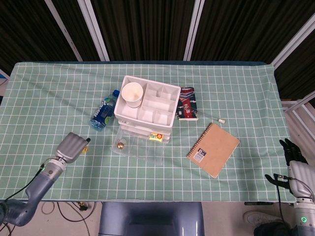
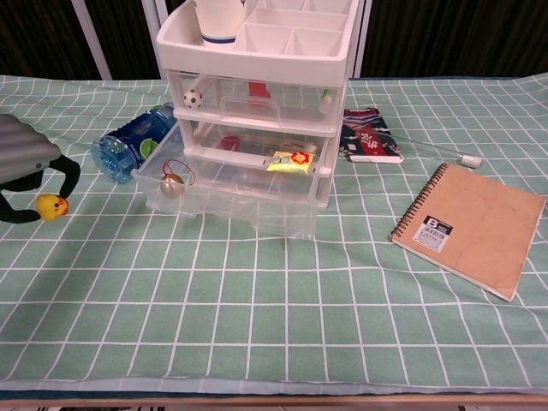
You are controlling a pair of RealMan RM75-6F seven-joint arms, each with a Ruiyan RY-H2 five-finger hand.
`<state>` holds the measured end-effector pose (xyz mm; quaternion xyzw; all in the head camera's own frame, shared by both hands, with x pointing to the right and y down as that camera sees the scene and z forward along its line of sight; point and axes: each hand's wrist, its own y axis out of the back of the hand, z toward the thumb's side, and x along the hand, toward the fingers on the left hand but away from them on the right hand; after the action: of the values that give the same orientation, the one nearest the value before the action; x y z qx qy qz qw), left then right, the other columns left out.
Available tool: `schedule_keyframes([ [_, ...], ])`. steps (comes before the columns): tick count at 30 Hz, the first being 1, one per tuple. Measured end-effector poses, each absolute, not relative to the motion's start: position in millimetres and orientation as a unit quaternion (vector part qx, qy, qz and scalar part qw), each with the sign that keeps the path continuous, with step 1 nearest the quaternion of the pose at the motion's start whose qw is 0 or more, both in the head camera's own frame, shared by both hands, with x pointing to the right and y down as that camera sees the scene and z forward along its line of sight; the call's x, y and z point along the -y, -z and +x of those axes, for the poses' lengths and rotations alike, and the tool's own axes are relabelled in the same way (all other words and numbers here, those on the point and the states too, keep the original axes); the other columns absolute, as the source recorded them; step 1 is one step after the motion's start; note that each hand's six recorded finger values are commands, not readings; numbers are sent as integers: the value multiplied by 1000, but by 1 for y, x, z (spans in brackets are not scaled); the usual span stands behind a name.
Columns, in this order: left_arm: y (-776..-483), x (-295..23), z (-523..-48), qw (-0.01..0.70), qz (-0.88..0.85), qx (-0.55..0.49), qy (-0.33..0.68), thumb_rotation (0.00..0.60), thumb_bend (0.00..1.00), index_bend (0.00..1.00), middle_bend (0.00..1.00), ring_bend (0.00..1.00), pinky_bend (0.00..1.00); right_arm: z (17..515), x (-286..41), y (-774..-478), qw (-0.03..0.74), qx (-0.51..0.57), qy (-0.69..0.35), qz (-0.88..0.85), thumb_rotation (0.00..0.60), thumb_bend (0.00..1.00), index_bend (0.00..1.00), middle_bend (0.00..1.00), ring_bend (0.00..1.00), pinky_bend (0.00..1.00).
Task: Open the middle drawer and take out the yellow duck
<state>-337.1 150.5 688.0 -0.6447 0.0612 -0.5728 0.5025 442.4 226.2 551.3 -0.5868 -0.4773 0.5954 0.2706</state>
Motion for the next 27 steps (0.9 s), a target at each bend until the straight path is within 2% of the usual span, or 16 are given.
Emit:
schedule_keyframes([
  [11, -703, -153, -318, 502, -636, -41, 585, 600, 245, 468, 1000, 1000, 1000, 443, -226, -551, 267, 480, -595, -587, 600, 48, 0, 0, 0, 227],
  [17, -704, -154, -315, 497, -633, -39, 593, 600, 95, 323, 1000, 1000, 1000, 443, -226, -551, 268, 479, -595, -587, 600, 49, 0, 0, 0, 227],
  [23, -697, -149, -319, 496, -628, -55, 597, 600, 78, 246, 1000, 1000, 1000, 443, -226, -551, 270, 478, -595, -587, 600, 48, 0, 0, 0, 227],
  [27, -688, -146, -321, 498, -628, -74, 593, 600, 80, 245, 967, 978, 1000, 443, -226, -551, 271, 478, -595, -587, 600, 49, 0, 0, 0, 227],
])
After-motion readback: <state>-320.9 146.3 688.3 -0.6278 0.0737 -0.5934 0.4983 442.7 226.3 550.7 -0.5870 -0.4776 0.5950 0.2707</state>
